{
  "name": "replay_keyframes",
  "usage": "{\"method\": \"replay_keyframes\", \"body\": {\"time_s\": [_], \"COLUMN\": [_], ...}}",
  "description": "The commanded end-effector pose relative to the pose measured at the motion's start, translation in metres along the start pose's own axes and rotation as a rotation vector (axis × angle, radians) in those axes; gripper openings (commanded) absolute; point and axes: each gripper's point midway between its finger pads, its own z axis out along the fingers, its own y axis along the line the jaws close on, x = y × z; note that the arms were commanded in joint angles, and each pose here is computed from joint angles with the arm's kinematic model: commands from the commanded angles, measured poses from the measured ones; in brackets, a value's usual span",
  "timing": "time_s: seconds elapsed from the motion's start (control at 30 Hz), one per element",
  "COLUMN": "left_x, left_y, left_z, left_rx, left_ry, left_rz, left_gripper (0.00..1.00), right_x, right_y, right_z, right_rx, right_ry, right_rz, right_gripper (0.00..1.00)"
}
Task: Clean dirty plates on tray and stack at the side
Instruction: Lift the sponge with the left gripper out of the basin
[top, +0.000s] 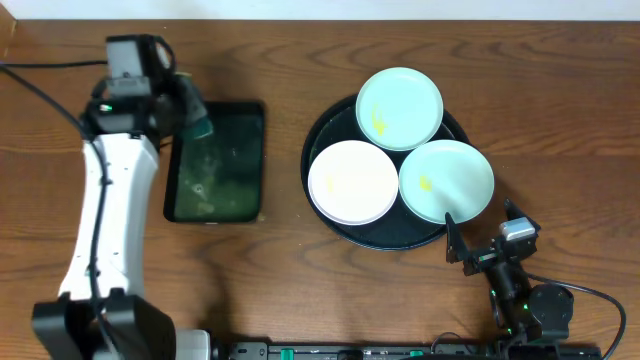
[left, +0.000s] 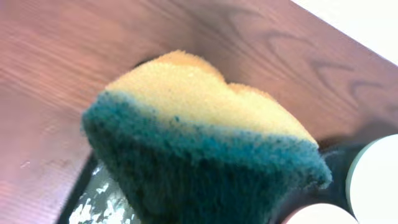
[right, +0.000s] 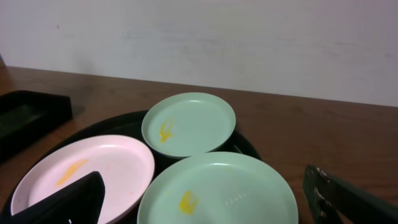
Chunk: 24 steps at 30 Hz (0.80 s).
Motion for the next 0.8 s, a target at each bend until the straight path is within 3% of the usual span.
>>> {"method": "replay_keyframes", "body": {"time_s": [0.0,0.13,0.37,0.5,0.63,0.77], "left_x": [0.071,0.064,0.020,0.046,0.088,0.075], "left_y": [0.033,0.045,0.024,0.030,0.052,0.045], "left_z": [0.070,0.065,-0.013,0.018,0.057,0.040], "left_rx": [-0.141,-0.209,-0.154,-0.164,-0.222,-0.212], "left_ry": [0.211,0.218,0.036,0.070,0.207,0.194], "left_rz": [0.043,0.069,0.053,0.069,0.074,0.083], "left_gripper": [0.07,0.07,0.07,0.07,0.07,0.07], "right_x": [0.002,0.002,0.002,0.002,0.002,0.002], "right_y": [0.002,0.002,0.002,0.002,0.002,0.002], "right_z": [0.000,0.000,0.000,0.000,0.000,0.000], "right_rx": [-0.005,-0.005,-0.005,-0.005,-0.005,-0.005], "right_ry": [0.005,0.005,0.005,0.005,0.005,0.005], "right_rz": [-0.007,-0.007,-0.007,-0.007,-0.007,-0.007], "right_gripper": [0.99,0.99,0.99,0.99,0.99,0.99]}}
